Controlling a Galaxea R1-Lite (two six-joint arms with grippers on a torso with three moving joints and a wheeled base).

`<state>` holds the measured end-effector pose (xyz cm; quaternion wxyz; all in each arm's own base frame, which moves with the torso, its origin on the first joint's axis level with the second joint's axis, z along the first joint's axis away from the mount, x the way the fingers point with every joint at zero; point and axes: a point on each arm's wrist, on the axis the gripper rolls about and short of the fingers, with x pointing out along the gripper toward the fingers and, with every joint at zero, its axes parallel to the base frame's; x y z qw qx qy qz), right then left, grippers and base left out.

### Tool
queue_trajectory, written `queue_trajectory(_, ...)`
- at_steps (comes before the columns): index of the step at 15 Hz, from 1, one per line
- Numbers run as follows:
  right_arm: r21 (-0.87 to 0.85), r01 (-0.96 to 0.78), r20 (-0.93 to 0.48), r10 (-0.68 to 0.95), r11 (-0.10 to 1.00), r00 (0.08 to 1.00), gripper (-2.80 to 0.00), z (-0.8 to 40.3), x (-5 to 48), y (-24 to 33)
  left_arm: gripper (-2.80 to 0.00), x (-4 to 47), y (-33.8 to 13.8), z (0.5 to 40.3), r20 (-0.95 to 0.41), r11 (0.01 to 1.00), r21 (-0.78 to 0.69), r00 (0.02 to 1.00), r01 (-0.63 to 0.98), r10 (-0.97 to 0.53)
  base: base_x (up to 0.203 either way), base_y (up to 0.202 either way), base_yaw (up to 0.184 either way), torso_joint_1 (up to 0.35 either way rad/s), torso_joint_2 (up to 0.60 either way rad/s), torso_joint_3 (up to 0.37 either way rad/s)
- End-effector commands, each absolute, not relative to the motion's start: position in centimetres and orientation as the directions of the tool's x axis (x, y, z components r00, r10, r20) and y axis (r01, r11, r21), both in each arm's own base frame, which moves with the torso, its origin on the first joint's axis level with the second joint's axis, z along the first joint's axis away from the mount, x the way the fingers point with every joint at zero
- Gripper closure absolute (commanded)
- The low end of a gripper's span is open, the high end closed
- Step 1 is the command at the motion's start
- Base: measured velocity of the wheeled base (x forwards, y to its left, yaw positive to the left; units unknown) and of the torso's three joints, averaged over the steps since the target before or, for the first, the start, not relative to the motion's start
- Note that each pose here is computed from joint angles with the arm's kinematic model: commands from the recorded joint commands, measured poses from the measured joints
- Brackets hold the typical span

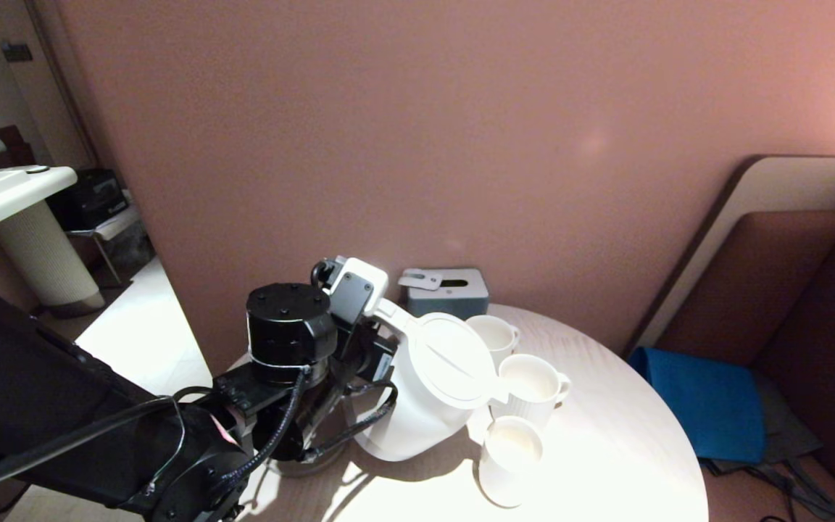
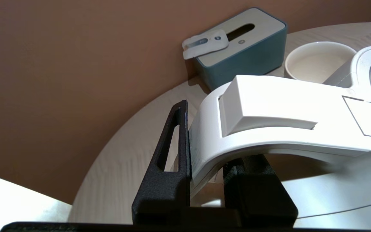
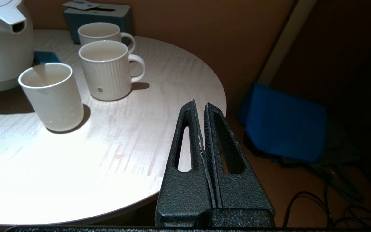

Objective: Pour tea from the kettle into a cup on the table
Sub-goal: Pour water into the cup

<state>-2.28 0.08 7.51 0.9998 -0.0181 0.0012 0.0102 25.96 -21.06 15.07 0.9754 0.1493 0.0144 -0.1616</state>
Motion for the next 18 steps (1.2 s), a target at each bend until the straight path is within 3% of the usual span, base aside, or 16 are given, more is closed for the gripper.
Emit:
queue_trajectory(1, -0.037, -0.02, -0.003, 0.02, 0.999, 1.0, 0.0, 7.5, -2.3, 0.1, 0.0, 26.0, -21.1, 15.3, -0.062, 0.9, 0.304, 0.949, 0.313, -0.309, 0.0, 0.0, 0.0, 0.0, 0.0, 0.0)
queue_trajectory(18, -0.037, -0.022, -0.003, 0.021, 0.999, 1.0, 0.0, 7.5, -2.3, 0.1, 0.0, 25.9, -22.2, 15.4, -0.055, 0.851, 0.41, 0.94, 0.329, -0.337, 0.0, 0.0, 0.0, 0.0, 0.0, 0.0)
